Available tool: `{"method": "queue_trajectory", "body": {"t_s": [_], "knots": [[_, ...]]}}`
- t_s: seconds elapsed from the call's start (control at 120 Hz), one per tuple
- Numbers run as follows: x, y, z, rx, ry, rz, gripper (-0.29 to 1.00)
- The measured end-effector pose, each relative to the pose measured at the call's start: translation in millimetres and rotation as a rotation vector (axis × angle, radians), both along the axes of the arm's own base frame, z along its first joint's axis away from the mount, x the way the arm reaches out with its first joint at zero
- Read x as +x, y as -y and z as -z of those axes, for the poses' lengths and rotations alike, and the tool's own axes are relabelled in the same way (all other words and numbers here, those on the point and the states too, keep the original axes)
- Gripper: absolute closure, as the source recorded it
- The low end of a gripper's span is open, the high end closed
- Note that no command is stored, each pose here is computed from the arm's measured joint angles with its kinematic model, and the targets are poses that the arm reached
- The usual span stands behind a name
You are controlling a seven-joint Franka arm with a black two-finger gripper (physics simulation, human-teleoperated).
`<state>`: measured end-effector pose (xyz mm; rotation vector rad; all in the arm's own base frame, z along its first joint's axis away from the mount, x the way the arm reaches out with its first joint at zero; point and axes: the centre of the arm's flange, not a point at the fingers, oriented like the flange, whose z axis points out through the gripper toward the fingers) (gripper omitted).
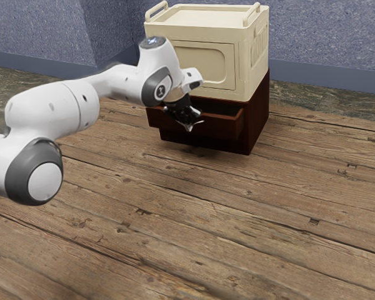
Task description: Push the drawer handle with one arm to close the drawer
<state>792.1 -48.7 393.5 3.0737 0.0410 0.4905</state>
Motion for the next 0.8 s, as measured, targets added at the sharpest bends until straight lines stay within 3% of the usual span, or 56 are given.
{"method": "queue_trajectory", "body": {"t_s": [0.8], "knots": [[17,-4,11,-0.019,0.089,-0.032,0.79]]}}
